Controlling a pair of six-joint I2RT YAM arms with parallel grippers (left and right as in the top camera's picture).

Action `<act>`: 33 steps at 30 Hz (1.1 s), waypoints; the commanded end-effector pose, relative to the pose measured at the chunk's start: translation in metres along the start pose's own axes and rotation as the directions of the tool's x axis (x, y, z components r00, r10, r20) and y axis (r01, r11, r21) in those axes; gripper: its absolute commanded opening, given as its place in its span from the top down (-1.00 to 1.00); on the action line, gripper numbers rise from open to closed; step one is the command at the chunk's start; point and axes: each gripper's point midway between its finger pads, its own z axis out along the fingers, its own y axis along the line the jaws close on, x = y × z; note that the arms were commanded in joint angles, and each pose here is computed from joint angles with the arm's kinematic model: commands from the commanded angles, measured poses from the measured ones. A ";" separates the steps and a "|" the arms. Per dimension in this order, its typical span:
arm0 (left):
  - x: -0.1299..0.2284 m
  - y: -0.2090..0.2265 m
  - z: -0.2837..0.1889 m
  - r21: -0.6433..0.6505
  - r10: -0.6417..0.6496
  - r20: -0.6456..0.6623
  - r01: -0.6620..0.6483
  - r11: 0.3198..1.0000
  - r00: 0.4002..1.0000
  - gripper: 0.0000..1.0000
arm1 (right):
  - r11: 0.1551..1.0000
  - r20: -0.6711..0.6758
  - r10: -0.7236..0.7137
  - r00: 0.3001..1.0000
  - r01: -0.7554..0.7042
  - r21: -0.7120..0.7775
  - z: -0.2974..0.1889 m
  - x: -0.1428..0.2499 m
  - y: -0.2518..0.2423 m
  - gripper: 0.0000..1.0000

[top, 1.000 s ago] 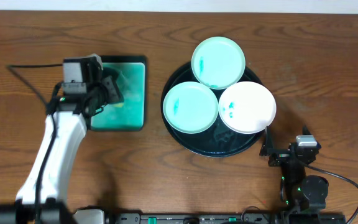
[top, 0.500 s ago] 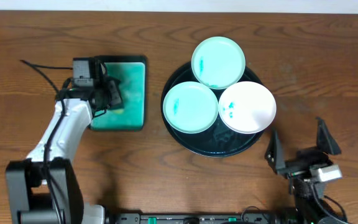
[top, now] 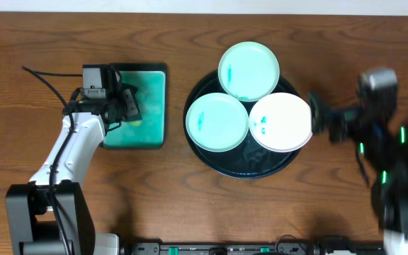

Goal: Clean dirty plates on tray and stack at the side
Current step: 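Reach the right gripper to the top pale green plate and grip its rim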

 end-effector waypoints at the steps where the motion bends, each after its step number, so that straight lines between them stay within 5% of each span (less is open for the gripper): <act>1: -0.007 -0.004 -0.007 0.015 -0.001 0.026 0.001 1.000 1.000 0.86 | 0.976 -0.110 0.075 0.991 -0.095 -0.194 0.035 0.002 0.019 -0.99; 6: -0.007 -0.004 -0.007 0.015 -0.001 0.026 0.001 1.000 1.000 0.86 | 0.865 -0.159 0.200 0.967 -0.250 -0.435 0.084 -0.004 0.043 -0.98; 11: -0.007 -0.004 -0.007 0.015 -0.001 0.026 0.001 1.000 1.000 0.86 | 0.900 -0.285 0.271 0.919 -0.347 -0.265 0.136 0.033 0.031 -0.73; 14: -0.007 -0.004 -0.007 0.015 -0.001 0.026 0.001 1.000 1.000 0.86 | 0.932 -0.415 0.267 0.870 -0.343 -0.118 0.160 0.070 0.032 -0.73; 19: -0.007 -0.004 -0.007 0.015 -0.001 0.026 0.001 1.000 1.000 0.86 | 0.959 -0.611 0.164 0.775 -0.270 -0.084 0.176 0.109 0.050 -0.76; 24: -0.006 -0.004 -0.007 0.014 -0.001 0.023 0.001 1.000 1.000 0.86 | 0.962 -0.632 0.083 0.770 -0.227 -0.150 0.200 0.127 0.072 -0.40; 29: -0.005 -0.004 -0.007 0.013 -0.002 0.018 0.002 1.000 1.000 0.86 | 0.991 -0.656 0.057 0.752 -0.121 -0.053 0.223 0.156 0.061 -0.03; 33: -0.005 -0.004 -0.007 0.012 -0.002 0.019 0.001 1.000 1.000 0.85 | 0.995 -0.718 0.052 0.694 -0.094 -0.019 0.226 0.186 0.057 0.02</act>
